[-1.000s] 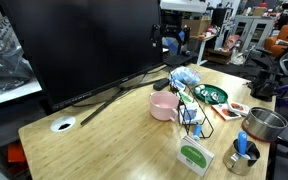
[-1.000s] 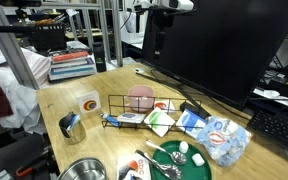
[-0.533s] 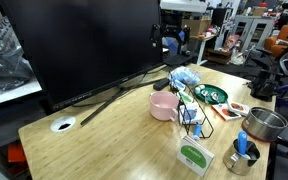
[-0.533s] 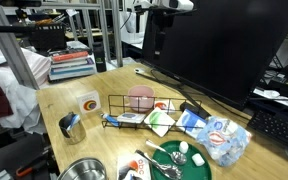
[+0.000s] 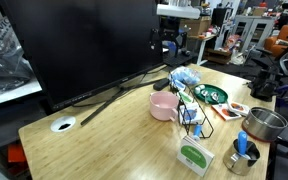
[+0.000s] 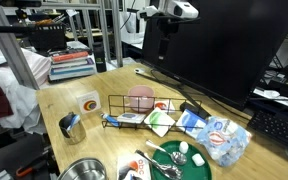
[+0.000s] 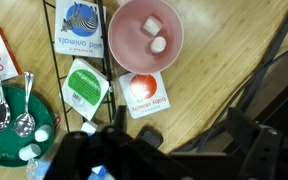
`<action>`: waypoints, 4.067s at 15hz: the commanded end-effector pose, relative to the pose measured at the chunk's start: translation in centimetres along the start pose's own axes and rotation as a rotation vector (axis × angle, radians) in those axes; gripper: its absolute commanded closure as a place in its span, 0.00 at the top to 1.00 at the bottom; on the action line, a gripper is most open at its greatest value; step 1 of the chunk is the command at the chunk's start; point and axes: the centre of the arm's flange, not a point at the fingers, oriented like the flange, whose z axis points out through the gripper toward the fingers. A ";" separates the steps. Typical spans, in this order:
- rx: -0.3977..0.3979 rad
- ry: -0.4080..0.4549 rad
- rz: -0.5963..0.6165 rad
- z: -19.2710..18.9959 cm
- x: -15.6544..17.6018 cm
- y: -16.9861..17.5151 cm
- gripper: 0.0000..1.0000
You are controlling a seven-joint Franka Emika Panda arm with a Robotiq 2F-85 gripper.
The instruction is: Move the black eraser to the left side of the desk
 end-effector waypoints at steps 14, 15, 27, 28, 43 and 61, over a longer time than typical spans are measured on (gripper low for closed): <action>-0.021 0.057 0.490 12.1 12.8 -4.4 1.00; -0.031 0.064 0.515 12.7 13.2 -4.5 1.00; -0.206 0.096 0.731 17.4 16.9 -2.3 1.00; -0.209 0.091 0.729 17.8 17.0 -2.5 1.00; -0.196 0.067 0.715 21.0 18.2 -3.1 1.00; -0.184 0.091 0.705 21.3 20.1 -1.9 0.53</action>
